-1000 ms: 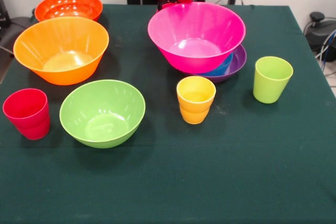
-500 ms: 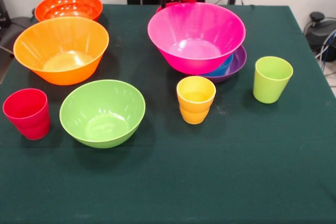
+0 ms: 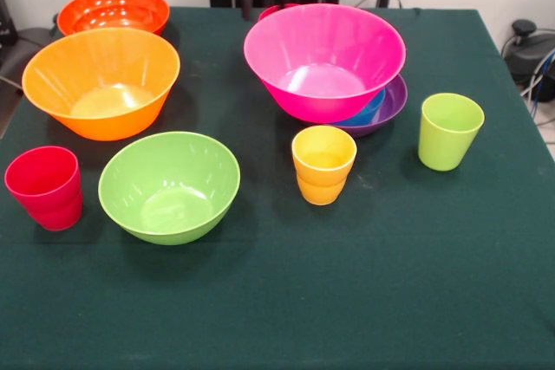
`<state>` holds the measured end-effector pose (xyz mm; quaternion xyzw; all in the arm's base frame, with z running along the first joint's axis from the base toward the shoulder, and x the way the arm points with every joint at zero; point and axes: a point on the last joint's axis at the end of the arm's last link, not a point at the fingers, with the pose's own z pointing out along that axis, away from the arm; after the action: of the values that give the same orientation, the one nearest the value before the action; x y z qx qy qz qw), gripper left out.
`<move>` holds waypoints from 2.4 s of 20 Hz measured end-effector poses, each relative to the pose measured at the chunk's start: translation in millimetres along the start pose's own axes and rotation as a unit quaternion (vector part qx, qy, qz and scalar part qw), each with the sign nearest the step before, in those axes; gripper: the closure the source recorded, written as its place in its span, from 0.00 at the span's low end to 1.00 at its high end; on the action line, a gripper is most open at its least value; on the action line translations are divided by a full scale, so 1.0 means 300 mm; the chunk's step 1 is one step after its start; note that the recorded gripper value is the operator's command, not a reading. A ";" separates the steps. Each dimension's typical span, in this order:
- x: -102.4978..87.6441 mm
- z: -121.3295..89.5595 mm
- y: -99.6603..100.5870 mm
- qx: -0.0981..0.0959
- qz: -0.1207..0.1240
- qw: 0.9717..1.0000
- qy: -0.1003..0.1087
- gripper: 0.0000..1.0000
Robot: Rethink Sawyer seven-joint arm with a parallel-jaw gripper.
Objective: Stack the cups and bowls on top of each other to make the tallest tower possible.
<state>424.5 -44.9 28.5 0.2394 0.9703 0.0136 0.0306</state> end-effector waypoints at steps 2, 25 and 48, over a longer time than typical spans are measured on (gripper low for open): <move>-0.012 -0.005 -0.032 0.001 0.009 1.000 -0.002 0.00; -0.180 0.000 -0.175 -0.002 0.038 0.999 0.016 0.00; -0.452 -0.031 -0.072 -0.015 0.017 0.999 0.045 0.00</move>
<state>533.7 -127.3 44.1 0.2545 0.9662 0.0400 -0.0101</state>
